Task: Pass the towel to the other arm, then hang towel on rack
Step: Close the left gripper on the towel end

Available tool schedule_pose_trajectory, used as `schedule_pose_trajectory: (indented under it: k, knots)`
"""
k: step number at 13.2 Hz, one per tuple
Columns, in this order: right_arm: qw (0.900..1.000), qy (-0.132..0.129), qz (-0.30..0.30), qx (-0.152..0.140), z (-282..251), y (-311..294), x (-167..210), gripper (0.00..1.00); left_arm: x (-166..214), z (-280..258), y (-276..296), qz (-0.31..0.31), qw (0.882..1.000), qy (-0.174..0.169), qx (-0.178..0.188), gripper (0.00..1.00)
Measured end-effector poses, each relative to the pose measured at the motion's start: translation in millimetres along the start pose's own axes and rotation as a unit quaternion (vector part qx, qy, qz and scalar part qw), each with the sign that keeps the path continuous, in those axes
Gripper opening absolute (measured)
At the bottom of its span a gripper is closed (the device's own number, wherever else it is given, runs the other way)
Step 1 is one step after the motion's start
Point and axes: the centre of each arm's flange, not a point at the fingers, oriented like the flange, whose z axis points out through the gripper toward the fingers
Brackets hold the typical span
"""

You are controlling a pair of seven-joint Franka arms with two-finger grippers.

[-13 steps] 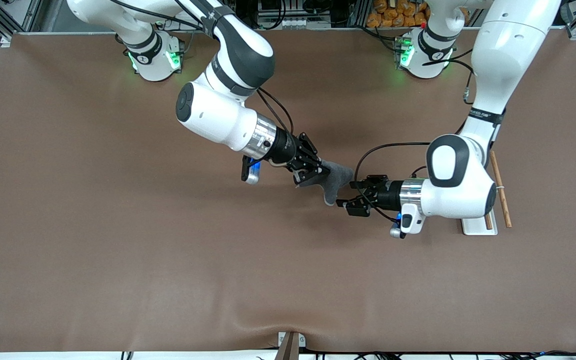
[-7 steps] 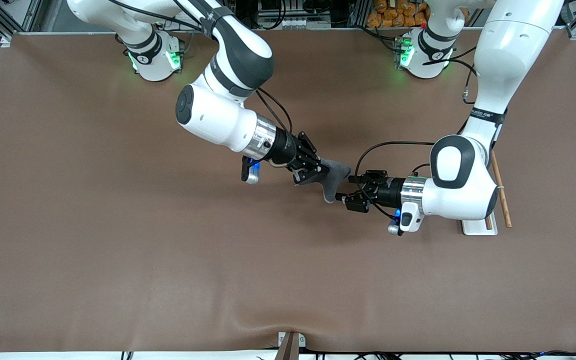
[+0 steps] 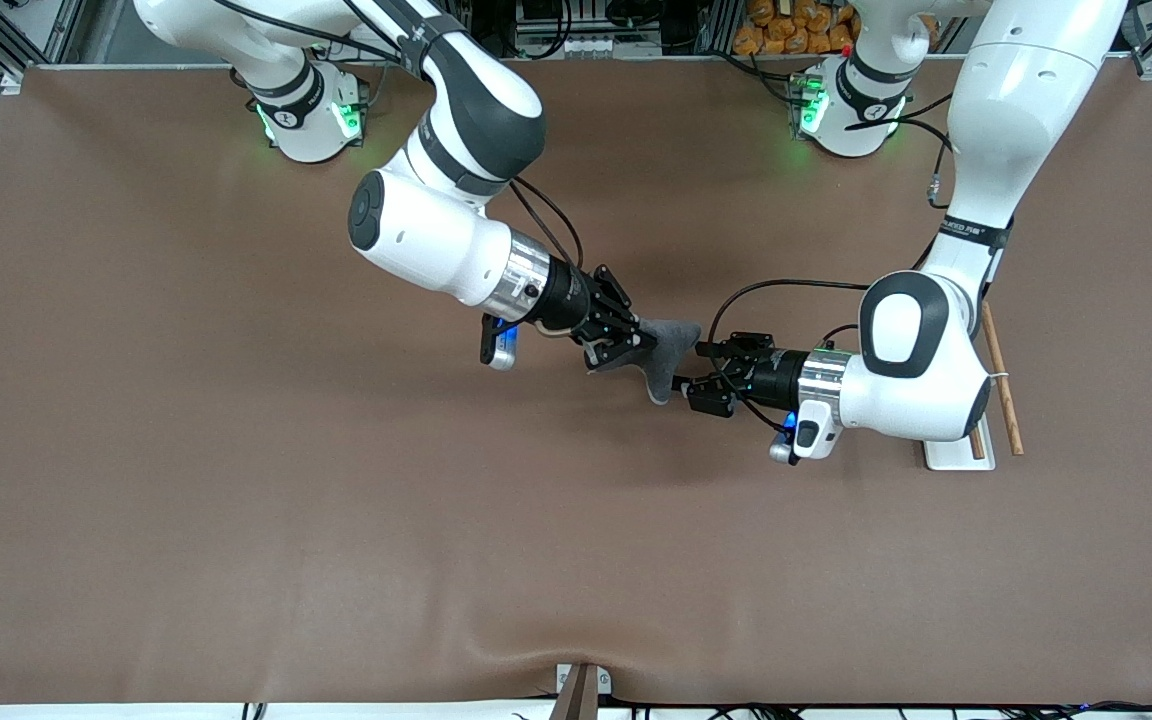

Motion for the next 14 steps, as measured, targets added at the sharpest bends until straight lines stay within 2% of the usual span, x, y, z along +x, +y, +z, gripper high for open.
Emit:
schedule_pose_trajectory:
  k: [11, 12, 14]
  knots:
    - [1.0, 0.001, 0.0, -0.001, -0.2, -0.2, 0.5, 0.02, 1.2, 16.9, -8.2, -0.008, 0.999, -0.03, 0.015, 0.77]
    - [1.0, 0.001, 0.0, -0.003, 0.1, 0.1, 0.6, 0.02, 1.6, 15.5, -8.5, -0.009, 0.999, -0.032, 0.013, 0.7]
    - [1.0, 0.002, 0.0, -0.011, 1.7, 2.0, 0.8, 0.02, 1.6, 14.3, -8.2, -0.01, 0.999, -0.035, 0.009, 0.44]
